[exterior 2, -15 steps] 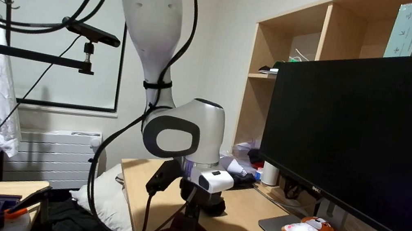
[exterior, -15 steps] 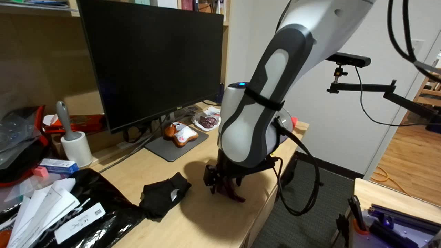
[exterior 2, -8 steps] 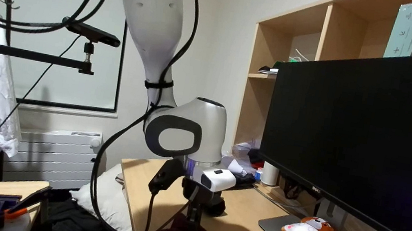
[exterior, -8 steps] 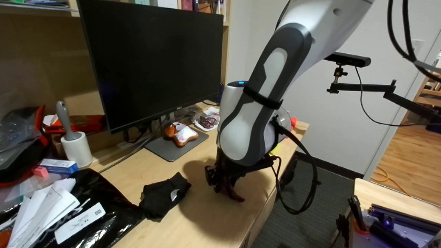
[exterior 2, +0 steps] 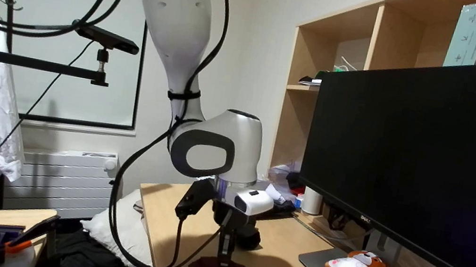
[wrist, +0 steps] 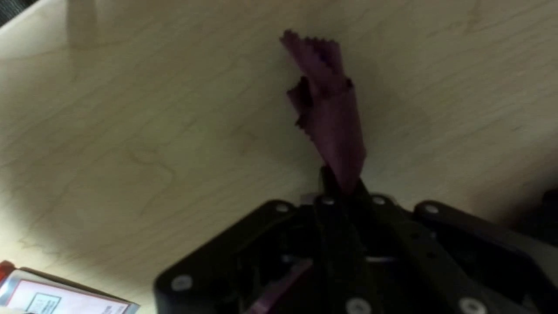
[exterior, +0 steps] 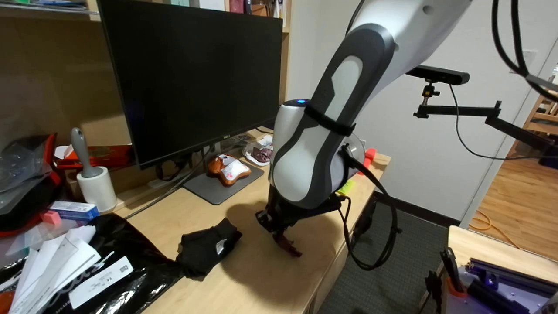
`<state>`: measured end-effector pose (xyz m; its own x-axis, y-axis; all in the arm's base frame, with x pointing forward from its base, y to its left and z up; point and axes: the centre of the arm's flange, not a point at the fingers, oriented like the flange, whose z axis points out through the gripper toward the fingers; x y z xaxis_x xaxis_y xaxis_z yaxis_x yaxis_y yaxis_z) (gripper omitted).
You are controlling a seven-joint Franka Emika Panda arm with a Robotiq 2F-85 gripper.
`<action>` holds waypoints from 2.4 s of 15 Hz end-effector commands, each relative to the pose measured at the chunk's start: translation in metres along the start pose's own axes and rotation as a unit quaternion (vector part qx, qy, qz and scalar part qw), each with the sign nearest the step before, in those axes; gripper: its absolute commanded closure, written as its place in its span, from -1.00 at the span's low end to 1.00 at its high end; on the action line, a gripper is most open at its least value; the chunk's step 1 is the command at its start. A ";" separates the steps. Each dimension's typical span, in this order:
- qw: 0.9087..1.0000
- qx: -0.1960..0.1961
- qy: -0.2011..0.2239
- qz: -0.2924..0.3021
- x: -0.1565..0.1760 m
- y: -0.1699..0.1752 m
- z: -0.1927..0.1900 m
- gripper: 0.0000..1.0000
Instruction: Move the maroon cloth to the left then move the yellow object to the left
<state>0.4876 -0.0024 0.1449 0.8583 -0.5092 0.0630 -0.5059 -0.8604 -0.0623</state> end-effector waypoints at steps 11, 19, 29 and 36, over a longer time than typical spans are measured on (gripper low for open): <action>0.995 0.060 -0.016 -0.081 -0.061 -0.072 -0.039 0.86; 0.989 0.057 -0.057 -0.122 -0.116 -0.088 -0.024 0.85; 0.985 0.106 0.010 0.135 -0.096 -0.100 -0.009 0.85; 0.950 0.083 0.038 0.299 -0.092 -0.097 0.009 0.85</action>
<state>0.4552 0.1186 0.1445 0.5266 -0.8495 0.0342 -0.8123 -0.5146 -0.2746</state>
